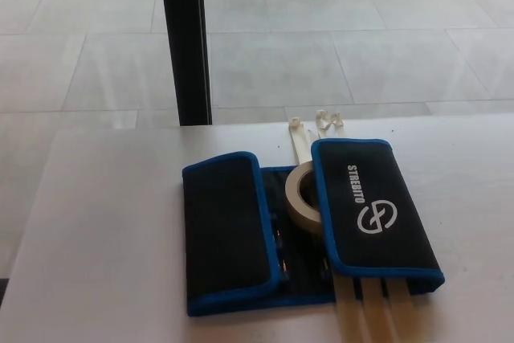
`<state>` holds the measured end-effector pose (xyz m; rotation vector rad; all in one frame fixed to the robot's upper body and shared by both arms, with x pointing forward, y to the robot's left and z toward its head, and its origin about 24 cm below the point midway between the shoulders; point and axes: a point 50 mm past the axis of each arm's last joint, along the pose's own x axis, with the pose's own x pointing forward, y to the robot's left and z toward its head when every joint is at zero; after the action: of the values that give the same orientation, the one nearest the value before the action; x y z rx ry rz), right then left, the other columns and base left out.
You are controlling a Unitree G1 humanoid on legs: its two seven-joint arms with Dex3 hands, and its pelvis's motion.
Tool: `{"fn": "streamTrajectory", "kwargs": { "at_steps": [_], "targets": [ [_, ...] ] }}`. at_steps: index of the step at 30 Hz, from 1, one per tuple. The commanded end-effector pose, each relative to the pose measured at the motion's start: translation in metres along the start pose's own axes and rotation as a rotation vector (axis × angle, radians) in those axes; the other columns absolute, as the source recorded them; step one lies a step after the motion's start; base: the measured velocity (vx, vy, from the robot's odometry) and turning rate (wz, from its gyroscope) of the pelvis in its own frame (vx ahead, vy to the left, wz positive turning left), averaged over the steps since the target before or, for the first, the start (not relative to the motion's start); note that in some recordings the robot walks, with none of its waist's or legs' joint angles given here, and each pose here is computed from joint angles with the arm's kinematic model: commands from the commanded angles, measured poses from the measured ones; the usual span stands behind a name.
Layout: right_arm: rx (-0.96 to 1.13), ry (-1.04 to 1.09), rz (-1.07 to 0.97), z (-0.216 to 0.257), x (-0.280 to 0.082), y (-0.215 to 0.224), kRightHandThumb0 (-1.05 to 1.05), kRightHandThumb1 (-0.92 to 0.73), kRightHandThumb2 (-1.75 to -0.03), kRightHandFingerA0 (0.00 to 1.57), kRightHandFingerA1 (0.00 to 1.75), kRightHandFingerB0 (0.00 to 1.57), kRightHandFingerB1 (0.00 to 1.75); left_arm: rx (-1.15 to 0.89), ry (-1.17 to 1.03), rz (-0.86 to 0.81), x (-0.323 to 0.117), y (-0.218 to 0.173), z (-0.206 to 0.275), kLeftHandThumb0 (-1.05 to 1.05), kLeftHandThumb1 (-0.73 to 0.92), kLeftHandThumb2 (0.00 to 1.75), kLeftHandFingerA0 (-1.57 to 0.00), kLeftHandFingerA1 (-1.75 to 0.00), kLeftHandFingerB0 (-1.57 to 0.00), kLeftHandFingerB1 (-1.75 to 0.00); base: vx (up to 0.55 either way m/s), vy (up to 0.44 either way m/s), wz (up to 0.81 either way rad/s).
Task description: The robot uses its right hand to open a black folded toolkit cover kept in the middle of the desk
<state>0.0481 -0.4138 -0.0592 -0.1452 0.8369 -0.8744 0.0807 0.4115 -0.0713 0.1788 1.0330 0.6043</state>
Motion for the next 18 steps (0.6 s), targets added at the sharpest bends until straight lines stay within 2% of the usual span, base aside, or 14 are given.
{"fn": "streamTrajectory", "kwargs": {
  "at_steps": [1, 2, 4, 5, 7, 8, 9, 10, 12, 14, 15, 16, 17, 18],
  "targets": [
    [0.232, -0.074, -0.072, 0.022, 0.001, -0.026, -0.66, -0.67, -0.62, 0.51, 1.21, 0.43, 0.91, -0.127, 0.021, -0.002, -0.002, 0.012, -0.002, -0.87, 0.91, 0.67, -0.45, -0.62, -0.32, -0.41, 0.00, 0.000, 0.00],
    [0.422, -0.127, -0.122, 0.039, 0.003, -0.036, -0.66, -0.66, -0.63, 0.55, 1.36, 0.41, 0.90, -0.114, 0.027, -0.007, -0.001, 0.011, -0.001, -0.89, 0.90, 0.67, -0.43, -0.62, -0.32, -0.41, 0.00, 0.000, 0.00],
    [0.425, -0.127, -0.125, 0.039, 0.003, -0.037, -0.66, -0.66, -0.63, 0.55, 1.36, 0.41, 0.90, -0.113, 0.030, -0.010, -0.001, 0.009, -0.002, -0.89, 0.90, 0.67, -0.43, -0.62, -0.32, -0.41, 0.00, 0.000, 0.00],
    [0.514, -0.144, -0.162, 0.051, 0.005, -0.045, -0.66, -0.67, -0.64, 0.64, 1.51, 0.36, 0.91, -0.113, 0.028, -0.013, -0.001, 0.009, -0.002, -0.90, 0.90, 0.67, -0.44, -0.64, -0.31, -0.41, 0.00, 0.000, 0.00],
    [0.556, -0.193, -0.166, 0.068, 0.007, -0.053, -0.69, -0.70, -0.66, 0.51, 1.44, 0.26, 0.91, -0.113, 0.038, -0.008, -0.002, 0.010, -0.005, -0.88, 0.90, 0.67, -0.44, -0.63, -0.33, -0.42, 0.00, 0.000, 0.00],
    [0.614, -0.257, -0.173, 0.086, 0.004, -0.058, -0.66, -0.73, -0.62, 0.40, 1.37, 0.16, 0.84, -0.122, 0.040, -0.006, -0.002, 0.010, -0.006, -0.85, 0.69, 1.08, -0.39, -0.65, -0.28, -0.53, 0.00, 0.000, 0.00],
    [0.623, -0.294, -0.189, 0.102, 0.003, -0.061, -0.74, -0.56, -1.01, 0.61, 1.08, 0.21, 0.69, -0.141, 0.040, -0.006, -0.002, 0.012, -0.004, -0.90, 0.89, 0.66, -0.42, -0.62, -0.32, -0.42, 0.00, 0.000, 0.00],
    [0.634, -0.314, -0.185, 0.111, 0.002, -0.061, -0.73, -0.77, -0.59, 0.23, 1.29, 0.10, 0.83, -0.144, 0.038, -0.005, -0.002, 0.012, -0.003, -0.87, 0.90, 0.68, -0.44, -0.63, -0.31, -0.41, 0.00, 0.000, 0.00],
    [0.713, -0.379, -0.166, 0.137, 0.000, -0.063, -0.74, -0.72, -0.59, 0.19, 1.20, 0.14, 0.78, -0.107, 0.024, -0.008, -0.001, 0.012, 0.000, -0.88, 0.92, 0.67, -0.42, -0.65, -0.32, -0.42, 0.00, 0.000, 0.00],
    [0.731, -0.399, -0.161, 0.145, -0.001, -0.063, -0.74, -0.72, -0.59, 0.19, 1.20, 0.14, 0.78, -0.104, 0.019, -0.011, -0.001, 0.012, 0.001, -0.88, 0.92, 0.67, -0.42, -0.65, -0.32, -0.42, 0.00, 0.000, 0.00],
    [0.715, -0.491, -0.096, 0.168, -0.007, -0.063, -0.77, -0.79, -0.58, 0.17, 1.31, 0.04, 0.92, -0.095, 0.019, -0.019, -0.001, 0.012, 0.002, -0.91, 0.92, 0.67, -0.40, -0.64, -0.32, -0.41, 0.00, 0.000, 0.00],
    [0.701, -0.524, -0.094, 0.184, -0.012, -0.062, -0.77, -0.75, -0.60, 0.21, 1.28, 0.09, 0.83, -0.103, 0.012, -0.021, -0.001, 0.011, 0.003, -0.92, 0.91, 0.67, -0.43, -0.64, -0.34, -0.42, 0.00, 0.000, 0.00],
    [0.725, -0.548, -0.094, 0.195, -0.017, -0.060, -0.77, -0.72, -0.62, 0.29, 1.35, 0.18, 0.79, -0.103, 0.010, -0.019, -0.001, 0.011, 0.005, -0.86, 0.69, 1.10, -0.41, -0.67, -0.28, -0.53, 0.00, 0.000, 0.00],
    [0.738, -0.646, -0.044, 0.219, -0.031, -0.054, -0.76, -0.70, -0.62, 0.29, 1.21, 0.25, 0.77, -0.112, 0.010, -0.023, -0.001, 0.011, 0.005, -0.91, 0.90, 0.67, -0.40, -0.63, -0.31, -0.42, 0.00, 0.000, 0.00]
  ]
}}
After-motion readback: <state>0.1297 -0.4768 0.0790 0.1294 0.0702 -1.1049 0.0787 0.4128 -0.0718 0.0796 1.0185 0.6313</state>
